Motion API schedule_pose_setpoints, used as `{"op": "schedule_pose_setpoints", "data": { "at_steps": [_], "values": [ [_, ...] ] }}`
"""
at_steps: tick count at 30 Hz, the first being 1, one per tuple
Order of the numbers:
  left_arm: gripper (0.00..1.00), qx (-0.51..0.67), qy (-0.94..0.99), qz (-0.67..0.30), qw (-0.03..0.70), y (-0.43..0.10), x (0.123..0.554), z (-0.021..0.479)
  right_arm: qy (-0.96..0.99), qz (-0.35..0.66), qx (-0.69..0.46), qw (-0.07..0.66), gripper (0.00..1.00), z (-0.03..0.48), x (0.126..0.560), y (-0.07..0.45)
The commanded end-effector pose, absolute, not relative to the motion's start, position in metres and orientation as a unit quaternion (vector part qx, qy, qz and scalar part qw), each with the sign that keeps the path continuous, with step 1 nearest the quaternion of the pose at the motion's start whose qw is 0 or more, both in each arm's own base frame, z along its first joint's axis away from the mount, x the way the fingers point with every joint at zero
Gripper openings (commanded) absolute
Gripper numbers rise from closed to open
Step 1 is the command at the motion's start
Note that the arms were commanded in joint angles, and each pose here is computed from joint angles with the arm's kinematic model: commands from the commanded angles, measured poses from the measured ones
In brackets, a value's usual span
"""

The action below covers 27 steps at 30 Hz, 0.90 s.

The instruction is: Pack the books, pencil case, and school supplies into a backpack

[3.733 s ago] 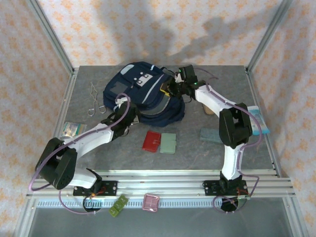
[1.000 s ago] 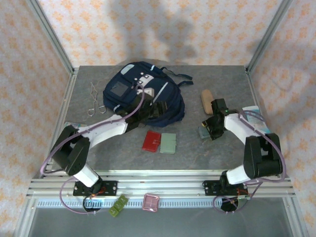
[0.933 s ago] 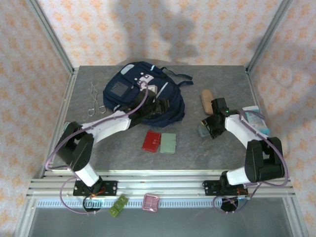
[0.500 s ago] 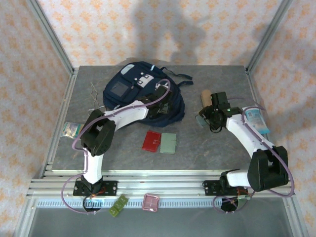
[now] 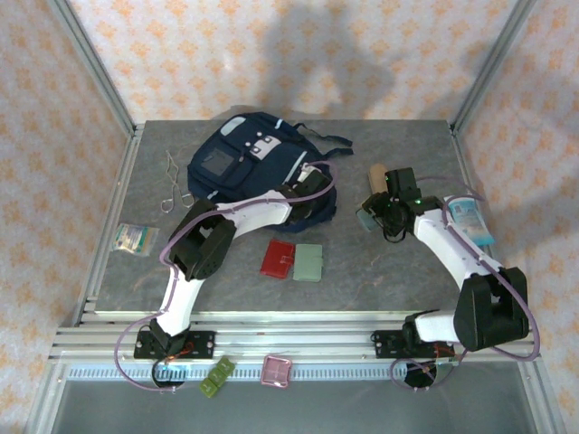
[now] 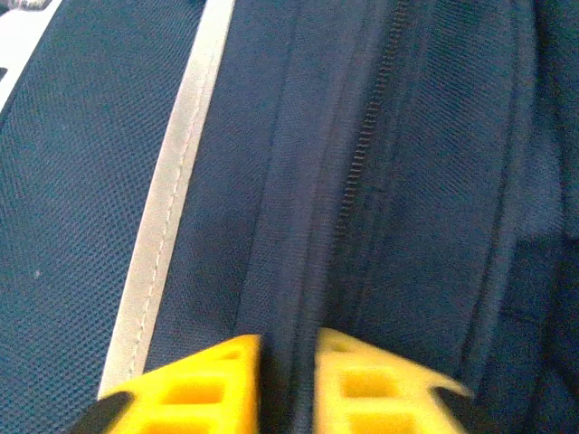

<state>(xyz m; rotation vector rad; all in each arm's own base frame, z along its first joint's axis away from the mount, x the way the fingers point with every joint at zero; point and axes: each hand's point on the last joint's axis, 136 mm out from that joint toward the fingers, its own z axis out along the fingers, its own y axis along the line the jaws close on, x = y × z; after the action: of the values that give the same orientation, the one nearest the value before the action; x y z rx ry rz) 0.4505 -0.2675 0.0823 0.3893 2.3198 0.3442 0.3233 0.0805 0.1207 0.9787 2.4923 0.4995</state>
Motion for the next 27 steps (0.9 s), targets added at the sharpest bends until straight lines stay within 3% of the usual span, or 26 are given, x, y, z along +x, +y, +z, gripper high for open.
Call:
{"op": "schedule_pose_setpoints", "data": {
  "at_steps": [1,6,15,22,27],
  "values": [
    [0.02,0.129,0.901,0.162,0.381,-0.243,0.464,0.09,0.89,0.193,0.336,0.241,0.32,0.138,0.334,0.083],
    [0.0,0.141,0.896,0.147,0.394,-0.245,0.467,0.109,0.893,0.194,0.326,0.244,0.31,0.138,0.335,0.085],
    [0.0,0.104,0.883,0.102,0.446,-0.212,0.475,0.198,0.914,0.196,0.235,0.266,0.3,0.15,0.353,0.11],
    [0.0,0.087,0.875,0.084,0.468,-0.192,0.483,0.239,0.938,0.203,0.034,0.278,0.3,0.167,0.367,0.191],
    [0.0,0.077,0.871,0.074,0.48,-0.182,0.486,0.255,0.944,0.202,-0.086,0.246,0.31,0.155,0.372,0.236]
  ]
}}
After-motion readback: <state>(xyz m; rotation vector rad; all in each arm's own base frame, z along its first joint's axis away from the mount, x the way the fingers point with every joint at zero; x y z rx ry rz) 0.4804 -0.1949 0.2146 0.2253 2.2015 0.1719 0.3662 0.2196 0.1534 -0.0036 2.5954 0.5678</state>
